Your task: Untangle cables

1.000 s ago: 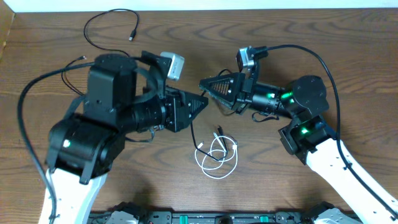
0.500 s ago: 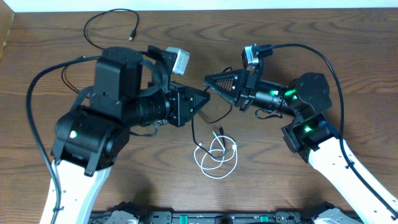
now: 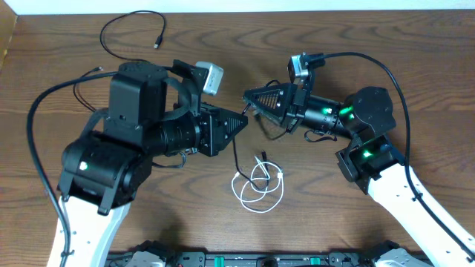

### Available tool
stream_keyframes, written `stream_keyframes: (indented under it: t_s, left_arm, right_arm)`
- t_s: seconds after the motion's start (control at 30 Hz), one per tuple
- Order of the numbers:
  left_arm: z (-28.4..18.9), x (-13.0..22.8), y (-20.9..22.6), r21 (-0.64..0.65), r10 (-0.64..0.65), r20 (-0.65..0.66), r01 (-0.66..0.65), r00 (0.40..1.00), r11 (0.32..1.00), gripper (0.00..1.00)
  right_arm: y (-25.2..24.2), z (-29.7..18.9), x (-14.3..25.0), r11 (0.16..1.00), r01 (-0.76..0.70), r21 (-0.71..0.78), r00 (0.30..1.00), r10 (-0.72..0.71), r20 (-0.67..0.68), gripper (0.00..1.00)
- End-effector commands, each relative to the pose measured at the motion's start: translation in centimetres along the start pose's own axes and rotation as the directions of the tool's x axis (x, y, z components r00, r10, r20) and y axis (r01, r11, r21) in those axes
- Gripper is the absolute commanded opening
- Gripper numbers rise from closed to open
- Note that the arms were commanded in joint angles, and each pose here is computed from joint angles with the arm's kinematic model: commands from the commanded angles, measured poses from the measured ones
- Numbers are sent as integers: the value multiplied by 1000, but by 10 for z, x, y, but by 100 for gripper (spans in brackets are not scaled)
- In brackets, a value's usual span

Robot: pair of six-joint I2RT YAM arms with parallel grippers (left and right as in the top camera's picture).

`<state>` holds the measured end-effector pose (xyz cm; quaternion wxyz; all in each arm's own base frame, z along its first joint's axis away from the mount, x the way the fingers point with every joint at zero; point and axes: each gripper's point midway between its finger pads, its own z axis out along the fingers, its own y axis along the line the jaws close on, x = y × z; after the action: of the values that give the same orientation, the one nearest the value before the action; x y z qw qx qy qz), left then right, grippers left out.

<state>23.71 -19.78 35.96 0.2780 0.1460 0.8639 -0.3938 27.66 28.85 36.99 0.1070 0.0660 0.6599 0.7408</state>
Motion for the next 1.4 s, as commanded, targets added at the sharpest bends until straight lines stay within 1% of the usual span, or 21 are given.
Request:
stream_keyframes:
  t_s: [0.0, 0.27, 0.3, 0.37, 0.4, 0.53, 0.7, 0.73, 0.77, 0.83, 0.87, 0.9, 1.0, 1.2, 1.27, 1.37]
  left_arm:
    - [3, -2, 4, -13, 12, -2, -12, 1000, 1000, 25]
    - [2, -8, 2, -7, 28, 20, -28, 999, 1000, 25]
    - [2, -8, 2, -7, 29, 21, -29, 999, 1000, 25]
    - [2, -8, 2, -6, 29, 21, -28, 999, 1000, 19]
    - [2, -8, 2, -6, 28, 20, -28, 999, 1000, 12]
    - [2, -8, 1, -6, 29, 21, -28, 999, 1000, 8]
    - [2, -9, 1, -6, 28, 22, -28, 999, 1000, 7]
    - [2, -10, 1, -3, 20, 28, -20, 999, 1000, 7]
    - [1, -12, -2, 9, 6, 38, -7, 999, 1000, 7]
    - [-3, -20, -16, 73, -8, 69, 3, 998, 997, 7]
    - [-6, -25, -26, 113, 2, 94, -13, 996, 993, 8]
    - [-10, -30, -33, 137, 10, 118, -26, 993, 990, 8]
    - [-24, -45, -49, 175, 33, 203, -69, 979, 982, 7]
    - [-56, -71, -81, 258, 13, 356, -112, 935, 960, 8]
    - [-65, -79, -90, 290, -6, 393, -117, 920, 950, 8]
    - [-72, -88, -99, 328, -43, 418, -107, 907, 938, 8]
  right_arm:
    - [9, -2, 3, 999, 34, -15, 999, -34, -6, 1]
    - [8, -2, 4, 999, 34, -14, 999, -34, -11, 1]
    - [8, -2, 4, 999, 34, -14, 999, -34, -11, 1]
    - [8, -2, 5, 999, 34, -15, 999, -34, -12, 1]
    - [8, -2, 5, 999, 34, -15, 999, -34, -12, 1]
    - [8, -2, 5, 999, 34, -15, 999, -34, -12, 1]
    - [8, -1, 6, 999, 37, -14, 999, -37, -16, 2]
    - [8, -1, 6, 998, 55, -14, 998, -56, -19, 4]
    - [8, -1, 6, 997, 82, -14, 996, -82, -16, 12]
    - [4, -3, 2, 985, 170, 2, 985, -170, -8, 29]
    - [-1, -4, 1, 981, 194, 20, 981, -193, -9, 40]
    - [-8, -6, 0, 980, 196, 43, 981, -195, -14, 47]
    - [-32, -13, -4, 983, 136, 127, 991, -134, -26, 56]
    - [-48, -28, -9, 956, 237, 172, 971, -227, -76, 71]
    - [-55, -34, -11, 950, 244, 196, 969, -232, -82, 73]
    - [-72, -43, -12, 935, 252, 249, 967, -235, -97, 75]
